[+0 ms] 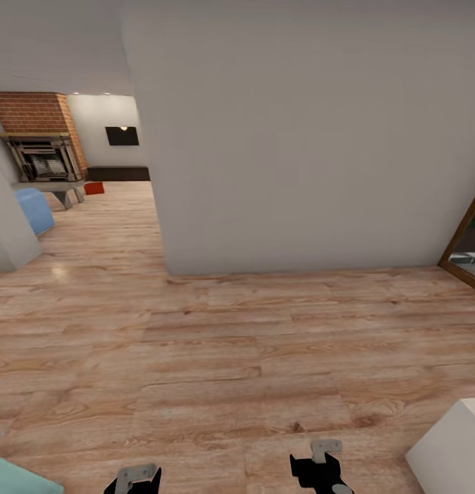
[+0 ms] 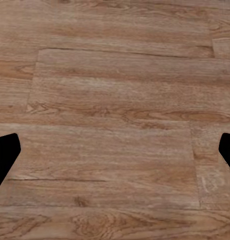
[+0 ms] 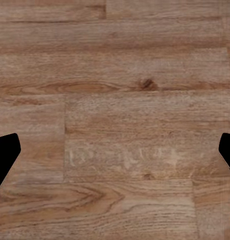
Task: Move the two storage containers from the living room to the garage. In the garage, place one container on the floor and stack the other container on top of it (either order is fine).
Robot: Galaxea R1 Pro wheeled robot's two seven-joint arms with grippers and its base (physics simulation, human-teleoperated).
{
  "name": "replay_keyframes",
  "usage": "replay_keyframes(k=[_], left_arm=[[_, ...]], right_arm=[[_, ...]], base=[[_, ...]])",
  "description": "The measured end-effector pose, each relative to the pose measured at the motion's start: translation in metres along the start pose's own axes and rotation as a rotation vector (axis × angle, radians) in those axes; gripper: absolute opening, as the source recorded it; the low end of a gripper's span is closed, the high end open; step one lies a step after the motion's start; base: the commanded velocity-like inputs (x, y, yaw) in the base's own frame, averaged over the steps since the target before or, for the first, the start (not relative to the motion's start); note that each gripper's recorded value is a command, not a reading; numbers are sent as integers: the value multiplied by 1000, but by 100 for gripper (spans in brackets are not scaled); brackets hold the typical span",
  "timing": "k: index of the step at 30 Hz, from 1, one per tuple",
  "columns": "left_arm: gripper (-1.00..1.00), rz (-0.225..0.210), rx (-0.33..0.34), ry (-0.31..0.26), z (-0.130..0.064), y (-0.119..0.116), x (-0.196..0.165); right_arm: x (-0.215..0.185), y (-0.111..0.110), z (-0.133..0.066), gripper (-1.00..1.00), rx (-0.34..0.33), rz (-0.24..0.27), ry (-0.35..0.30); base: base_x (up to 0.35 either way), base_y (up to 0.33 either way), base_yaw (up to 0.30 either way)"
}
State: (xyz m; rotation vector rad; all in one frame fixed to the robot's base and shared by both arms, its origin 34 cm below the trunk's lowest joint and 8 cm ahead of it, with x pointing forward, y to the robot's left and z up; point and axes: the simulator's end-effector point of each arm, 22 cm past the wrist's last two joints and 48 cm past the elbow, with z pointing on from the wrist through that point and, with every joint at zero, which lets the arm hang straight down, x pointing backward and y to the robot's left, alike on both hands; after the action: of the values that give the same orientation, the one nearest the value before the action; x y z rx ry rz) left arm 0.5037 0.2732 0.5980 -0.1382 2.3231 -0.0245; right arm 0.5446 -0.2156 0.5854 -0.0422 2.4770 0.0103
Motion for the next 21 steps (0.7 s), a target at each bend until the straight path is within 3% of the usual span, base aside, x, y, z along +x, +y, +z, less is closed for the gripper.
replay_keyframes(k=[21], left_arm=[[100,1,0,0,0,0,0]], right_arm=[[0,0,0,100,0,0,0]], base=[[347,0,3]])
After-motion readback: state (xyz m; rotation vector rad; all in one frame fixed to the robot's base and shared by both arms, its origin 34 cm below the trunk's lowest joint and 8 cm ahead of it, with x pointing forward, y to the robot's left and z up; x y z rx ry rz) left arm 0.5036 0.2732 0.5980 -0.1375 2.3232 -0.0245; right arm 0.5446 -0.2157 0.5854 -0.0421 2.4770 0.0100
